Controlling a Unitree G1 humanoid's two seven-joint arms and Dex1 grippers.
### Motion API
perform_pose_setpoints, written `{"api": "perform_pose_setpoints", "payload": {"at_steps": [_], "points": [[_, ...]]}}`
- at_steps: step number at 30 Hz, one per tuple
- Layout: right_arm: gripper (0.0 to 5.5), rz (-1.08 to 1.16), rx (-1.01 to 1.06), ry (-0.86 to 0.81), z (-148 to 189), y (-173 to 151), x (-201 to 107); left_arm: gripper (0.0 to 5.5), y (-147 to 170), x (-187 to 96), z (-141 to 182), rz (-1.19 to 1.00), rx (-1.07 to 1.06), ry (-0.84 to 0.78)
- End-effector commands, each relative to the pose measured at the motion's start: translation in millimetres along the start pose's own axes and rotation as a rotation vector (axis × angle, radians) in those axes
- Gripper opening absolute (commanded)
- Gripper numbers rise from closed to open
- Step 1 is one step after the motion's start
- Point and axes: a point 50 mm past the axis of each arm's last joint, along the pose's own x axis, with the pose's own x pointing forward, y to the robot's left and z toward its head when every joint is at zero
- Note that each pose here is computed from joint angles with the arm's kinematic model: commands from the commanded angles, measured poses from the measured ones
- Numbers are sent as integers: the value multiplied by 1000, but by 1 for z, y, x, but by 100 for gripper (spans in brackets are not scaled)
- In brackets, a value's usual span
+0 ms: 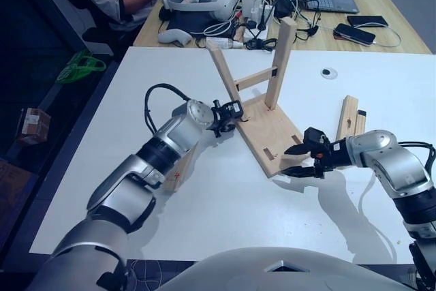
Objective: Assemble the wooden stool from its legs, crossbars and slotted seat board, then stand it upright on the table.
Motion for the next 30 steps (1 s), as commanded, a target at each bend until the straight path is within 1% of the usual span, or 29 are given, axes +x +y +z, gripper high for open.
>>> {"api": "perform_pose_setpoints", "payload": {"at_steps": [1, 5, 8, 11, 13, 16, 17, 19, 21, 24, 27, 30], "points": [[336, -28, 4, -57, 10, 5, 16, 228, 17, 3, 19, 105, -10, -69], [336, -42, 9, -85, 18, 7, 35, 228, 21, 4, 21, 163, -50, -97], [336, -78, -4, -97, 22, 5, 39, 228, 20, -2, 15, 169, -33, -86], [336, -148, -19, -100, 23, -2, 33, 228, 15, -23, -11, 161, -5, 12], [336, -181, -21, -96, 20, -2, 27, 228, 9, -39, -34, 151, -5, 111], [336, -230, -10, -101, 16, 1, 19, 228, -1, -63, -63, 173, -72, 219], [336, -243, -8, -104, 14, 2, 16, 228, -4, -69, -68, 186, -106, 230], [336, -268, 2, -105, 11, 6, 11, 254, -11, -77, -74, 192, -192, 231], [336, -291, 12, -99, 6, 9, 7, 283, -19, -81, -80, 202, -239, 269], [336, -350, 18, -109, 6, 9, -2, 283, -24, -80, -78, 205, -323, 260], [336, -503, 50, -205, 13, 0, -18, 283, -29, -82, -79, 209, -376, 258], [336, -869, 186, -370, 13, -18, -56, 283, -41, -92, -87, 196, -420, 281]]}}
